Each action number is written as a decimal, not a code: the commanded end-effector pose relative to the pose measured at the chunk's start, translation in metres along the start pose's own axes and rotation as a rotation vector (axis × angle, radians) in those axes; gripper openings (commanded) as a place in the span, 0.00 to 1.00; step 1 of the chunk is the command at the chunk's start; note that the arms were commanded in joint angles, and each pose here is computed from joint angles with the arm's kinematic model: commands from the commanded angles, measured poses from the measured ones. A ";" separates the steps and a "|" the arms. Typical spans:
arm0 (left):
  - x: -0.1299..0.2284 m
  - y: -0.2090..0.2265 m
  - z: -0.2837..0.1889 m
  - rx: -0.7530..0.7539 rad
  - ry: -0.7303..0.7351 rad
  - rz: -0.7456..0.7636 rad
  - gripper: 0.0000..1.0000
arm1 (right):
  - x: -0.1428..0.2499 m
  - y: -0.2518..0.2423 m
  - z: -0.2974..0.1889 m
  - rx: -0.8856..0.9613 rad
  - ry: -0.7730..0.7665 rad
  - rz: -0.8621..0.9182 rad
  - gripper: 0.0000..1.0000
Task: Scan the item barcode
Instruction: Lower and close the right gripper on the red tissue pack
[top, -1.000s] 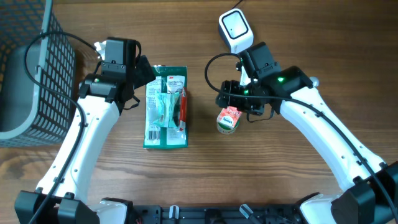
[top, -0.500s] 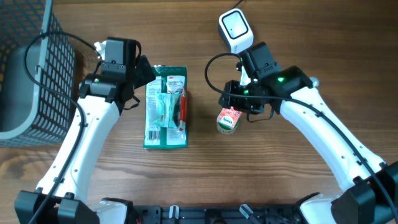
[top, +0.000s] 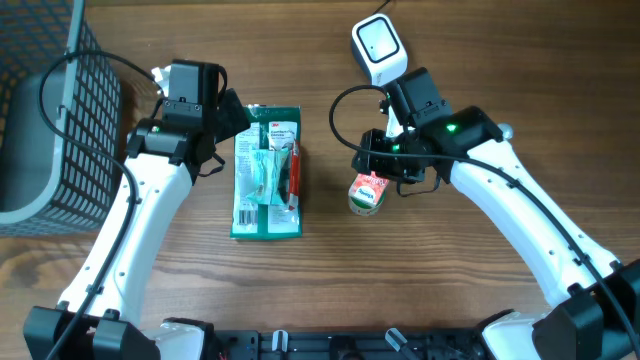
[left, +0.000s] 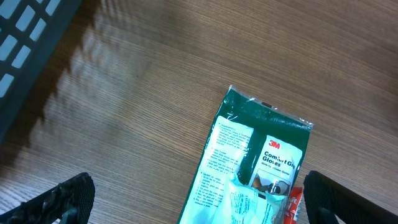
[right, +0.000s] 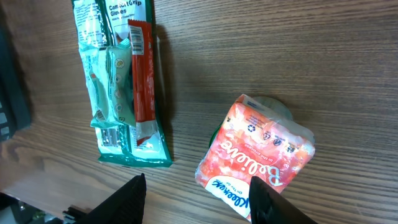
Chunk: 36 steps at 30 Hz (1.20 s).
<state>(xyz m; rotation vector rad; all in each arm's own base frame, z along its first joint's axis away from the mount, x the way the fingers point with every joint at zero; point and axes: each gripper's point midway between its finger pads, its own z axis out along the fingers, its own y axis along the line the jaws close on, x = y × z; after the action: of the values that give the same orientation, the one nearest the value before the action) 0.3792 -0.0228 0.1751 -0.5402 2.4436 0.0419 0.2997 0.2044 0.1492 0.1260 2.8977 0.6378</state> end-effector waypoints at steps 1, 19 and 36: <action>0.001 0.001 0.002 -0.004 0.005 0.013 1.00 | 0.003 -0.003 0.005 0.015 0.010 0.001 0.53; 0.001 0.001 0.002 -0.004 0.005 0.013 1.00 | 0.009 -0.029 0.004 0.172 -0.010 0.104 0.51; 0.001 0.002 0.002 -0.004 0.005 0.013 1.00 | 0.023 -0.045 0.017 0.210 0.025 0.147 0.48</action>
<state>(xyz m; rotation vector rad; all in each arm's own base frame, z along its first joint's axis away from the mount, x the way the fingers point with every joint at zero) 0.3792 -0.0228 0.1751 -0.5402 2.4436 0.0419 0.2765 0.1739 0.1142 0.3437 2.9982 0.3727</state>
